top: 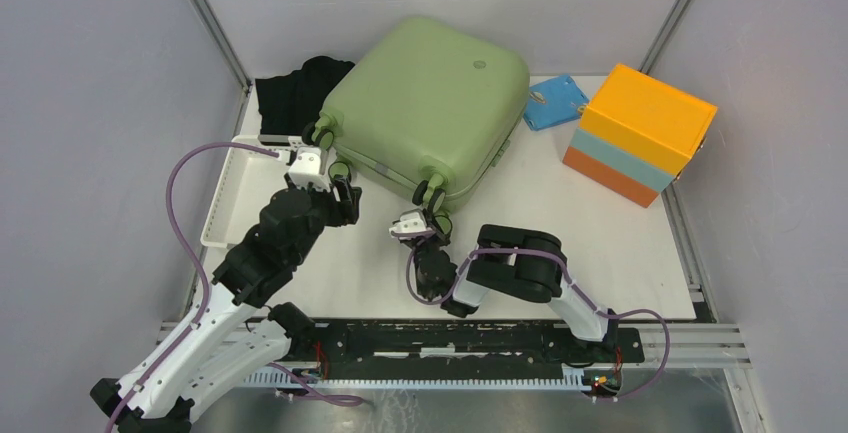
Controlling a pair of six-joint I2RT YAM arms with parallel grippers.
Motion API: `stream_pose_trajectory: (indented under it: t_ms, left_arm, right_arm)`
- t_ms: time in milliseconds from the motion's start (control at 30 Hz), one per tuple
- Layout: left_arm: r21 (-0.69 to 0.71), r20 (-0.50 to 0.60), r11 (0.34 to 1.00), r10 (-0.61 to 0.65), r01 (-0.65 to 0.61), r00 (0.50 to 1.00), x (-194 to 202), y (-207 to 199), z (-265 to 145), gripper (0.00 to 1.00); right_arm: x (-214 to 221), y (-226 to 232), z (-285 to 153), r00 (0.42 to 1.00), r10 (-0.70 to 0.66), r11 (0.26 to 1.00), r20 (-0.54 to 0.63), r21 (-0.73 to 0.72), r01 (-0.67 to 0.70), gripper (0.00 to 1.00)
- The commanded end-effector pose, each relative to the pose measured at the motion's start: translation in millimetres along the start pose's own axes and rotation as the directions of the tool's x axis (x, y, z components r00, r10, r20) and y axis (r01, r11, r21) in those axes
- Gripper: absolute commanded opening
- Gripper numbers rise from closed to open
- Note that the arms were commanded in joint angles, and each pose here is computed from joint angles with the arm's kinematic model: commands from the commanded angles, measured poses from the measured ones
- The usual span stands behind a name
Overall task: Open, take out, and arrange the luggage
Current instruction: Unzip the luggage at the center of the board.
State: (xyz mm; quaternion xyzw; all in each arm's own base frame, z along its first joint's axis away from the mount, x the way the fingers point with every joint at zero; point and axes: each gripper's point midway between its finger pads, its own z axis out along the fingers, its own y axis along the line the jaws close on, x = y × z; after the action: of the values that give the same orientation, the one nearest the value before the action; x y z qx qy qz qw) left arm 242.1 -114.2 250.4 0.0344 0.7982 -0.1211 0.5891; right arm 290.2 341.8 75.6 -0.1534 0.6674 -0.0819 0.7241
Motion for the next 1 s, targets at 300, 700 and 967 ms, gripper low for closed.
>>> stream_pose_trajectory:
  t_ms: [300,700,967]
  left_arm:
    - [0.002,0.019,0.999,0.044,-0.044,0.999,-5,2,-1,0.7]
    - [0.013,0.018,0.999,0.046,-0.046,0.999,-4,0,-1,0.7]
    - [0.022,0.01,0.999,0.045,-0.046,0.999,-2,-2,1,0.7]
  right_arm:
    - [-40,-46,-8,0.902,0.409,0.905,0.138,0.067,-0.42,0.0]
    - [-24,-78,-26,0.888,0.448,0.888,0.104,0.069,-0.455,0.0]
    - [-24,-88,-32,0.912,0.398,0.913,0.099,0.06,-0.404,0.0]
